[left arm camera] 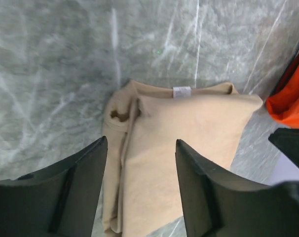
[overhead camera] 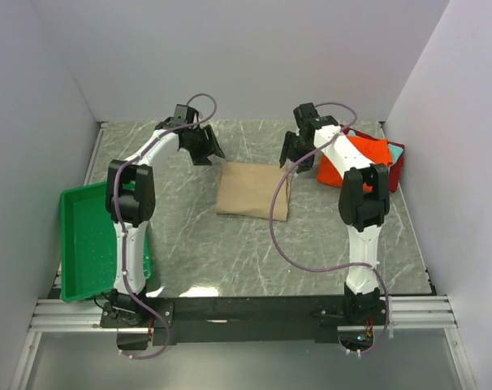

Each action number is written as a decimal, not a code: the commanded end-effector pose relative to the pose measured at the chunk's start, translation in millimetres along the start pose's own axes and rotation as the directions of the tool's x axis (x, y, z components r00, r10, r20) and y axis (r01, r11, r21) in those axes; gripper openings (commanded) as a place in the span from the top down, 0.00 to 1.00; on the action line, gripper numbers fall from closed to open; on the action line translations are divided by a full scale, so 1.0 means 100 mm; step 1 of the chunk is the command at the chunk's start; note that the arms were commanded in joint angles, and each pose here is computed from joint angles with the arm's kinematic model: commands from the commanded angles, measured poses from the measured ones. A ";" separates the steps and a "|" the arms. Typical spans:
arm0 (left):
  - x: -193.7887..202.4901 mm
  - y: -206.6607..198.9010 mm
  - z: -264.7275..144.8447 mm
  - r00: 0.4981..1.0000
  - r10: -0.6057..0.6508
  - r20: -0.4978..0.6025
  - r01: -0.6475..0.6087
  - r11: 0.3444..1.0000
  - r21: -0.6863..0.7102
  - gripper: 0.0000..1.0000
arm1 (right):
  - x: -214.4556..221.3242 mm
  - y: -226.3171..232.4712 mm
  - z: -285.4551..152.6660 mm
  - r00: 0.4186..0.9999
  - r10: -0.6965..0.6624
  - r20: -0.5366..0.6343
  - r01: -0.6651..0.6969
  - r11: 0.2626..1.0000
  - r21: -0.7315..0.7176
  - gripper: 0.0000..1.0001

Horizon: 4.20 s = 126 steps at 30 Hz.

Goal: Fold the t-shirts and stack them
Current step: Fold the tshirt, then neatly place the folded tshirt to the corner

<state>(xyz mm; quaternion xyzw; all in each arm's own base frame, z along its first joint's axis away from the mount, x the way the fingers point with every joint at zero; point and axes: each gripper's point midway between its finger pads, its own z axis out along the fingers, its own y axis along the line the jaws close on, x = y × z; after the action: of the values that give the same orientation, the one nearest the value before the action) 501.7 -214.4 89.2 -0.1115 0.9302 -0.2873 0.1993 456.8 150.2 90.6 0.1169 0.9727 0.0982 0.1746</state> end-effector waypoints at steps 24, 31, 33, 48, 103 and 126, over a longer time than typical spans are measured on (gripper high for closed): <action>0.61 0.17 -0.11 0.994 0.092 -0.063 -0.083 0.988 0.129 0.29 | 0.83 -0.10 0.01 0.996 -0.052 -0.068 0.022 0.925 -0.379 0.32; 0.74 0.15 -0.01 0.993 0.064 -0.098 -0.044 0.980 0.192 0.34 | 0.89 -0.19 0.15 0.996 -0.039 -0.079 0.004 0.915 -0.403 0.32; 0.77 0.15 0.02 0.992 0.062 -0.111 -0.039 0.978 0.203 0.37 | 0.87 -0.18 0.18 0.997 -0.036 -0.073 0.002 0.909 -0.418 0.32; 1.07 0.43 0.16 0.981 0.052 -0.184 -0.023 0.988 0.155 0.87 | 1.00 -0.17 0.51 0.992 -0.018 -0.123 -0.037 0.901 -0.431 0.33; 1.04 0.39 -0.23 0.992 0.068 -0.102 -0.055 0.991 0.121 0.22 | -0.43 -0.78 -0.80 0.937 -0.346 0.041 0.314 0.890 0.331 1.00; 1.27 0.57 -0.19 0.989 0.044 -0.144 -0.031 0.995 0.094 0.22 | -1.08 -0.74 -1.68 0.907 -0.288 0.307 0.227 0.949 0.220 1.00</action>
<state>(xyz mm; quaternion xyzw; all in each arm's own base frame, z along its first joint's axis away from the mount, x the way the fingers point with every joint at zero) 386.8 -206.0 42.0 -0.0609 0.9213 -0.3504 0.1570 479.1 20.8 200.2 0.0152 0.9626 -0.0674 0.2618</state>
